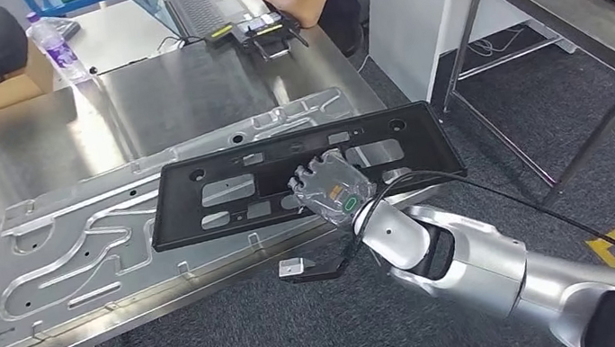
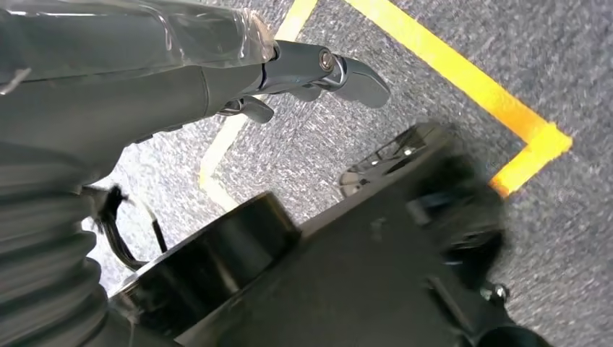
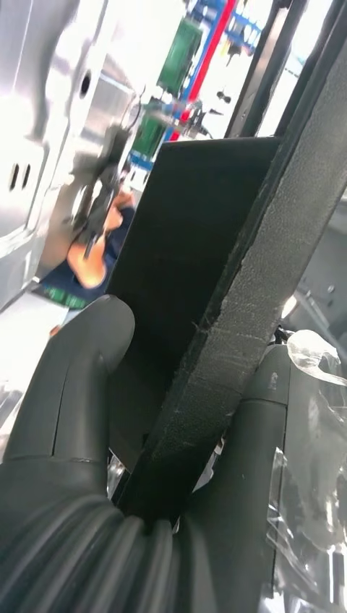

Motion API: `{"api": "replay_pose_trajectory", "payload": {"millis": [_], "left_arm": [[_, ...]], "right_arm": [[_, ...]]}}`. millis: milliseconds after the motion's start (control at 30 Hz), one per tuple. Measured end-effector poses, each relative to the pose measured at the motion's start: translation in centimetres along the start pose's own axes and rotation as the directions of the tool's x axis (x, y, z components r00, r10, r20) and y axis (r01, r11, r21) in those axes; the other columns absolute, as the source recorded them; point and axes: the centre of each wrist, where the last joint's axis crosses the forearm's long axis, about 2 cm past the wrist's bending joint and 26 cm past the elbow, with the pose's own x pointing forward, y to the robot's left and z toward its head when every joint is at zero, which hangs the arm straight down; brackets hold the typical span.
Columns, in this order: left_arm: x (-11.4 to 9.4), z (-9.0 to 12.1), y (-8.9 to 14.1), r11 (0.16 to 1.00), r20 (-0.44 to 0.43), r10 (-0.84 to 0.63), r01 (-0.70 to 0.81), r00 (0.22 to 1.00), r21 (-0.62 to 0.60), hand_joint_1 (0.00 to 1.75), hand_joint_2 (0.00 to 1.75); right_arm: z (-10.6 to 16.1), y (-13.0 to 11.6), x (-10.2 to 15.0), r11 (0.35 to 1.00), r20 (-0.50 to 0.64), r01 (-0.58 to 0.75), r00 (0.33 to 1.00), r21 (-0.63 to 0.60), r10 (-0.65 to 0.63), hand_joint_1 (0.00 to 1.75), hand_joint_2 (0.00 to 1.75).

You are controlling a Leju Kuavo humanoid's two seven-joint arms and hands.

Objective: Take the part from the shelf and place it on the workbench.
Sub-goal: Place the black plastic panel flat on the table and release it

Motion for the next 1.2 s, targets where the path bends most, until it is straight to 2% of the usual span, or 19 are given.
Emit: {"api": "replay_pose_trajectory", "payload": {"millis": [867, 1200], "left_arm": [[-0.07, 0.02, -0.32, 1.000, 0.001, -0.015, 0.015, 1.000, -0.009, 0.00, 1.75], [-0.06, 0.02, -0.31, 1.000, -0.047, -0.016, 0.017, 0.999, 0.005, 0.00, 1.75]], "right_arm": [[0.22, 0.47, 0.16, 1.000, 0.004, 0.011, 1.000, 0.024, -0.011, 1.75, 1.75], [0.28, 0.62, 0.20, 0.999, 0.002, 0.014, 1.000, 0.043, -0.014, 1.75, 1.75]]}}
